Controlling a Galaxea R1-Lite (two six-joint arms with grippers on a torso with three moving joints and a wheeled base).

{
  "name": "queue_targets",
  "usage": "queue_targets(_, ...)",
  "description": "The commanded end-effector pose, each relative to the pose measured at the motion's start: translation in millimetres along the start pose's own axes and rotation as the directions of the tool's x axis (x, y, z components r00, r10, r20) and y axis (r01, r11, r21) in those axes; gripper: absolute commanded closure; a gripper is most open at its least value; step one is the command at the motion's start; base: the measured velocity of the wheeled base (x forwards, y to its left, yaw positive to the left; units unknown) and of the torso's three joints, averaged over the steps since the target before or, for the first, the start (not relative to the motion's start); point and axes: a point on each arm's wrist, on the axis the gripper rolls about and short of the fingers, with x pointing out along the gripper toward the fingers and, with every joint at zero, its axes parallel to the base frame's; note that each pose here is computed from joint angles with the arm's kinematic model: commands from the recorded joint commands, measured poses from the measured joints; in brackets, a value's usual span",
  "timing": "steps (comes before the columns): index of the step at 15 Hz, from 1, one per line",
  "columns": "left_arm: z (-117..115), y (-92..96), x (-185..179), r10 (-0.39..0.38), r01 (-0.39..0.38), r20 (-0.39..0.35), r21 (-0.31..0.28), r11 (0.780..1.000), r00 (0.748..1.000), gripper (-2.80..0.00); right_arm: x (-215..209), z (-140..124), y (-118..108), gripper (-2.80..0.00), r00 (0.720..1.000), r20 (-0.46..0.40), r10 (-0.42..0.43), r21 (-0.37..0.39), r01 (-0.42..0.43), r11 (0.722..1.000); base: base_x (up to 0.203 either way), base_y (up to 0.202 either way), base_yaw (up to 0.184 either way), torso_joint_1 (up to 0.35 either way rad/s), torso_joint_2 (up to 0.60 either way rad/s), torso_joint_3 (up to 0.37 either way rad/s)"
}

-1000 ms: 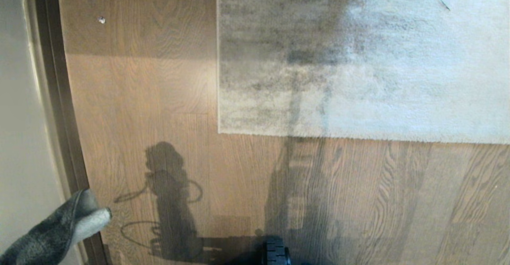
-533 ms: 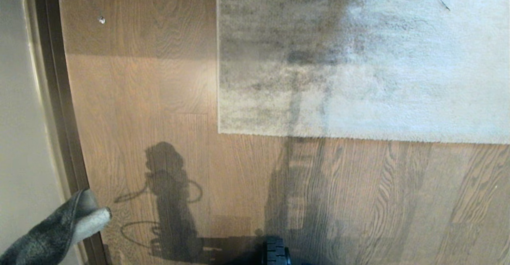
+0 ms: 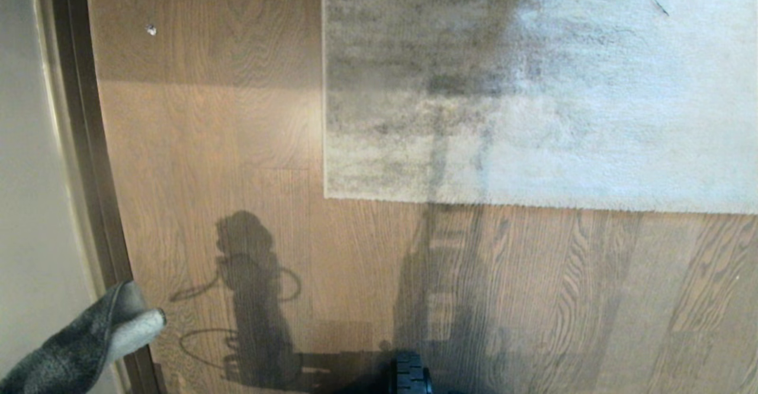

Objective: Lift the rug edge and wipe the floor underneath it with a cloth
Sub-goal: Lift up the carpet

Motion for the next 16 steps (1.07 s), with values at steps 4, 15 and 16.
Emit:
queue_targets(4, 0, 0.0, 0, 0.001, -0.001, -0.001, -0.001, 1.000, 1.000, 0.00, 25, 42, 0, 0.00, 0.978, -0.157, 0.139, 0.033, -0.135, 0.990, 0.000, 0.000, 0.000, 0.000, 0.00, 0.000)
queue_targets(15, 0, 0.0, 0, 0.001, -0.001, -0.001, -0.001, 1.000, 1.000, 0.00, 153, 41, 16, 0.00, 0.690, -0.460, 0.558, 0.164, -0.552, 0.818, 0.000, 0.000, 0.000, 0.000, 0.00, 0.000)
queue_targets(16, 0, 0.0, 0, 0.001, -0.001, -0.001, -0.001, 1.000, 1.000, 0.00, 168, 38, 19, 0.00, 0.687, -0.453, 0.568, 0.165, -0.562, 0.811, 0.000, 0.000, 0.000, 0.000, 0.00, 0.000)
